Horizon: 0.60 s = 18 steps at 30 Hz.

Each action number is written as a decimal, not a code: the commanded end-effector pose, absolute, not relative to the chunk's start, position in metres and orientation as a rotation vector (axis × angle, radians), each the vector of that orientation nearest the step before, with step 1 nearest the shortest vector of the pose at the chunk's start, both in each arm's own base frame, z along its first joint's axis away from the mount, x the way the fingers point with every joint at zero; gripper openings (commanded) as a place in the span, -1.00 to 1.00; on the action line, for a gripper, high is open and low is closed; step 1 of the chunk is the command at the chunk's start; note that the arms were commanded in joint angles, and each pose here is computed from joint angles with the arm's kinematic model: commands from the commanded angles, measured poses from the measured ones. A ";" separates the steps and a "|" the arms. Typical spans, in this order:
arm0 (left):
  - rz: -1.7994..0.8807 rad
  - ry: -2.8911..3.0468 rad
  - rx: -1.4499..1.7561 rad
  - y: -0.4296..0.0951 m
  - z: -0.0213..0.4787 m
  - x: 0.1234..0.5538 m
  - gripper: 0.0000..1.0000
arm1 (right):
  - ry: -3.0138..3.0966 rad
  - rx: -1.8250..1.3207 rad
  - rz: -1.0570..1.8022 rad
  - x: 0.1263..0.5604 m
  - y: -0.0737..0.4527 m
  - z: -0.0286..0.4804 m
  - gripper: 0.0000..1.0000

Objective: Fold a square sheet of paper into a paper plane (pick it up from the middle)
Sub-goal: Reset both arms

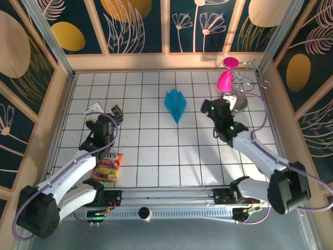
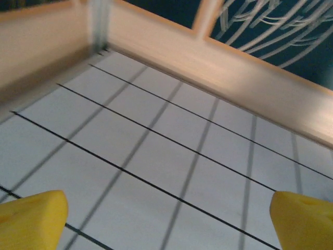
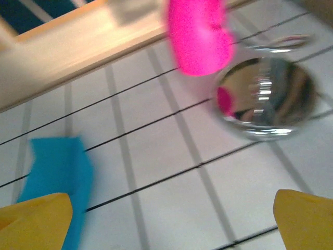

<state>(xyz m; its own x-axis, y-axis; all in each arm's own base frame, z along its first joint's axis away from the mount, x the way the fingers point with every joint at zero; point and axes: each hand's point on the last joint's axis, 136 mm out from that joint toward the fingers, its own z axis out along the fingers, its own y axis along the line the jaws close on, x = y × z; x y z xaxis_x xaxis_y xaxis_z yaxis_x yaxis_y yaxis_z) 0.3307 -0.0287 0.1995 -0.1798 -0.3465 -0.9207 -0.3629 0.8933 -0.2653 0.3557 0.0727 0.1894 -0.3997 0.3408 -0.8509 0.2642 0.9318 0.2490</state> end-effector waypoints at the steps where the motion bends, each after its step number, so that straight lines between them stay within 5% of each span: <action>1: 0.233 1.664 -0.439 -0.006 0.208 0.327 0.98 | 1.861 0.584 -0.069 0.345 0.011 0.190 0.98; 10: 0.239 1.661 -0.414 0.029 0.170 0.324 0.98 | 1.757 0.625 -0.232 0.330 -0.065 0.154 0.98; 18: 0.111 1.712 -0.298 0.019 0.143 0.343 0.97 | 1.658 0.470 -0.176 0.338 -0.060 0.143 0.94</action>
